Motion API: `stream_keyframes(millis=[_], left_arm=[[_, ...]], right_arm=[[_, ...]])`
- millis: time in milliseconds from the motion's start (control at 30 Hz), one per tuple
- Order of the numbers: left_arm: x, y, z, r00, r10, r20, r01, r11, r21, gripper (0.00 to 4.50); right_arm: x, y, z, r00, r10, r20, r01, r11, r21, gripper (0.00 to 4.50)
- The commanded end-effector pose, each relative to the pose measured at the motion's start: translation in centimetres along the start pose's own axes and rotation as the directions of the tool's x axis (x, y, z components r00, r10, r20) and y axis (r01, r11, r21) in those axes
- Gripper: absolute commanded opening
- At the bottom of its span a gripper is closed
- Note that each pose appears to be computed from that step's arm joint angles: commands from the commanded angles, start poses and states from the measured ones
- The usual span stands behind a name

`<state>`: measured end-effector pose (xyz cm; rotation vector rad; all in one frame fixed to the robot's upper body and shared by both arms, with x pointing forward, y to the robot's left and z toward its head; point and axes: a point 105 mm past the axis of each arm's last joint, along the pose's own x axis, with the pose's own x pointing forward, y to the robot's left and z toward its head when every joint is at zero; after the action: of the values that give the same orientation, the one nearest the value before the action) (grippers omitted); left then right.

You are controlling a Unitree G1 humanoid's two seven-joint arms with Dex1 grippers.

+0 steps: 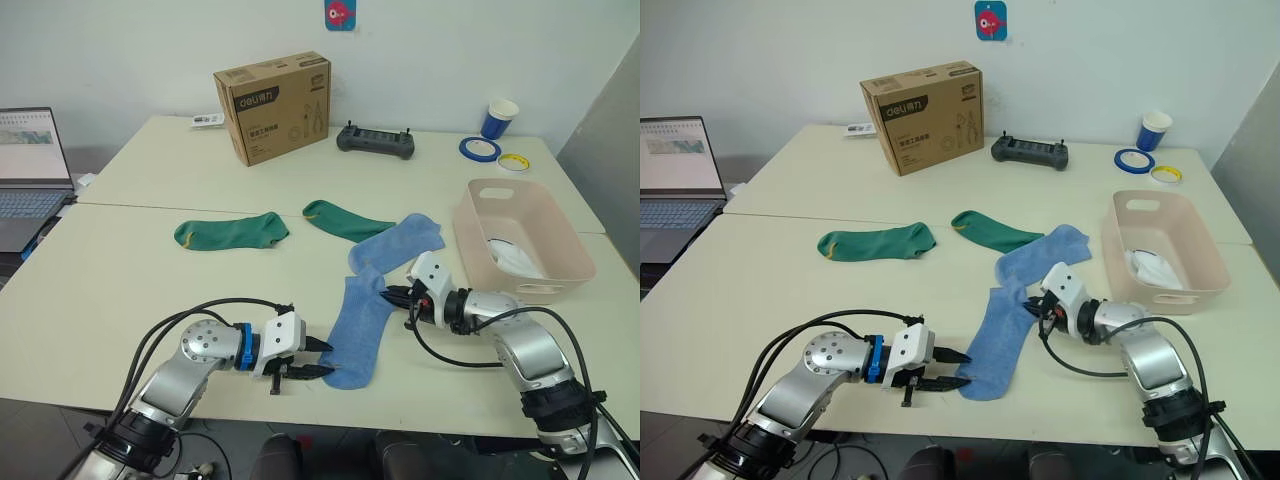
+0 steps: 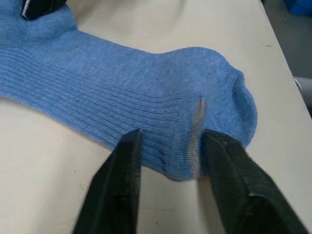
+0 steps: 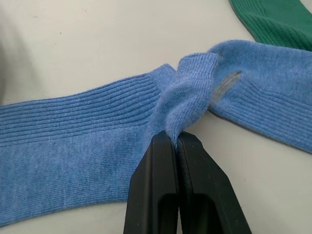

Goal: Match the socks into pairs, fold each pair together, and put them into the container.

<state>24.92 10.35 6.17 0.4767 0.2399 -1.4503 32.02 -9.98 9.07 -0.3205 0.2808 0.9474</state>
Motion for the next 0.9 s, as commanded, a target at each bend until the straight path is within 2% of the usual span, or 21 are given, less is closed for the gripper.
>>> stream_keyframes(millis=[33,67,100,333,400,600,700,867,900], left_arm=[[0.3,-0.1,0.1,1.000,-0.014,-0.005,0.014,1.000,0.017,0.44],[0.3,-0.1,0.2,1.000,-0.017,-0.003,0.017,1.000,0.020,0.09],[0.3,-0.2,0.3,1.000,-0.022,-0.001,0.022,1.000,0.023,0.04],[-0.1,0.2,1.0,1.000,-0.030,-0.004,0.031,0.998,0.052,0.04],[-1.3,1.2,0.3,0.996,-0.042,-0.082,0.053,0.988,0.144,0.04],[-3.1,4.1,0.7,0.991,-0.044,-0.123,0.072,0.970,0.232,0.04],[-3.6,5.2,0.6,0.984,-0.069,-0.162,0.114,0.951,0.289,0.04],[-3.4,4.8,-0.2,0.971,-0.141,-0.193,0.195,0.934,0.298,0.04],[-3.1,4.8,-0.2,0.974,-0.136,-0.182,0.187,0.936,0.300,0.23]], right_arm=[[-0.6,-0.2,1.3,0.999,-0.014,0.046,0.015,1.000,-0.021,0.00],[-0.5,-0.2,1.3,0.999,-0.016,0.048,0.017,1.000,-0.018,0.00],[-0.5,-0.2,1.3,0.999,-0.018,0.049,0.018,1.000,-0.016,0.00],[-1.1,-0.2,1.1,0.997,-0.035,0.063,0.033,0.999,0.037,0.00],[-1.8,0.3,1.1,0.997,-0.026,0.071,0.020,0.996,0.085,0.00],[-2.8,3.0,0.9,0.998,-0.001,0.070,-0.013,0.980,0.200,0.00],[-3.0,4.4,0.9,0.997,-0.031,0.075,0.009,0.961,0.276,0.00],[-3.0,5.1,0.9,0.991,-0.109,0.075,0.075,0.930,0.361,0.00],[-3.1,4.9,0.7,0.988,-0.137,0.071,0.101,0.922,0.375,0.23]])
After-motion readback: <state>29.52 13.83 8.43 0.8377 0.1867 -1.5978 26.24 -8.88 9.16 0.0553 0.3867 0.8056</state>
